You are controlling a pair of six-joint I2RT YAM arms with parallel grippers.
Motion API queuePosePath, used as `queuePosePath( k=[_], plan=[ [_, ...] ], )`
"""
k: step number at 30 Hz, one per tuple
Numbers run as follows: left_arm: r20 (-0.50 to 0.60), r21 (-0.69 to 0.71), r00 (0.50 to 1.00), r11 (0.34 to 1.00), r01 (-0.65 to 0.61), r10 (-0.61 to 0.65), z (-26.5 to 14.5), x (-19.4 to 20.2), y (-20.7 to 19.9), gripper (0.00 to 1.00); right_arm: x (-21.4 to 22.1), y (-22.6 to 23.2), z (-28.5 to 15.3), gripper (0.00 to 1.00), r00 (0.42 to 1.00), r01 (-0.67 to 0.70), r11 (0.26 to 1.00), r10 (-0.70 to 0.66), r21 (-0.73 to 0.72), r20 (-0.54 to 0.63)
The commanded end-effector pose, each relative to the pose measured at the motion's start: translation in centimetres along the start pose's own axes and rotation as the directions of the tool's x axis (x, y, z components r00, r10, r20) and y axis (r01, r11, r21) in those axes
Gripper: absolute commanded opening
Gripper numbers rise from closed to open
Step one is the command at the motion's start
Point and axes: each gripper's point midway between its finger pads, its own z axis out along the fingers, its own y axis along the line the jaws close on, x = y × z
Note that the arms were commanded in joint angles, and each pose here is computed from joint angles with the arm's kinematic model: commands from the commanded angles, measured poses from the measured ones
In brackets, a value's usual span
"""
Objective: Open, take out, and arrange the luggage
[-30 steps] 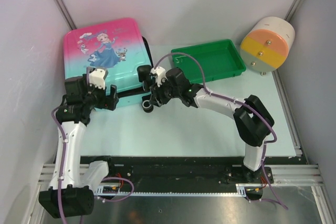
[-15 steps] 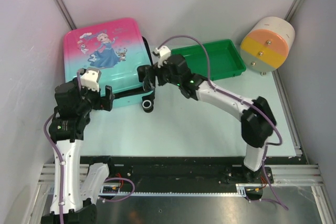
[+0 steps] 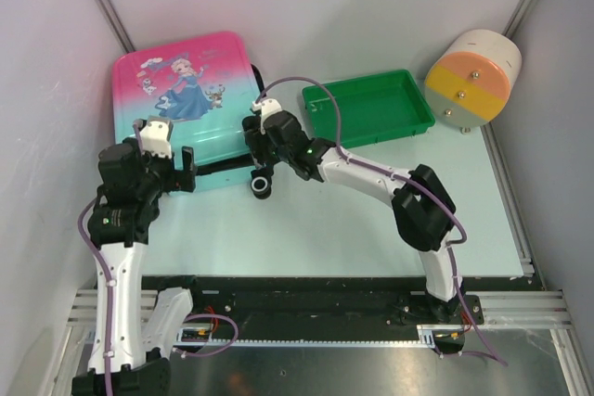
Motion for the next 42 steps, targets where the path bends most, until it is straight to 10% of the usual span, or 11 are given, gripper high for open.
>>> queuePosePath(
  k=[1, 6, 17, 24, 26, 29, 34, 42],
  plan=[
    [-0.007, -0.071, 0.998, 0.996, 0.06, -0.061, 1.1, 0.3, 1.4, 0.97, -0.6, -0.3, 0.6, 0.62, 1.0, -0.01, 1.0, 0.01, 0.027, 0.016],
    [-0.07, -0.091, 0.994, 0.992, 0.083, -0.089, 2.7, 2.2, 2.4, 0.97, -0.3, 0.0, -0.5, 0.0, 0.999, -0.039, 0.999, 0.039, -0.021, -0.008],
    [-0.147, -0.009, 0.989, 1.0, 0.018, -0.019, 7.8, 4.2, 2.8, 0.95, 5.9, 1.7, -9.4, 0.0, 0.974, -0.2, 0.98, 0.199, 0.005, -0.11],
    [-0.141, 0.068, 0.99, 0.998, -0.017, 0.026, 10.6, 3.3, 2.6, 0.94, 2.4, 7.2, -10.3, 0.01, 0.978, -0.204, 0.962, 0.208, -0.183, 0.002],
    [-0.115, 0.077, 0.993, 0.997, -0.028, 0.037, 10.8, 2.1, 2.7, 0.94, 0.4, 7.3, -9.8, 0.41, 0.979, -0.184, 0.963, 0.198, -0.197, 0.05],
    [-0.039, 0.111, 0.999, 0.994, -0.017, 0.022, 9.7, -0.6, 1.9, 0.95, -1.8, 6.7, -9.6, 0.72, 0.976, -0.19, 0.957, 0.209, -0.22, 0.066],
    [0.168, 0.242, 0.986, 0.968, -0.063, 0.022, 3.3, -4.7, -3.3, 0.98, -5.2, 4.0, -12.7, 0.94, 0.971, -0.18, 0.95, 0.214, -0.255, 0.11],
    [0.177, 0.43, 0.984, 0.901, -0.053, -0.026, 0.4, -4.3, -10.8, 0.98, -6.0, -4.3, -15.0, 0.99, 0.969, -0.167, 0.976, 0.188, -0.137, 0.162]
  ],
)
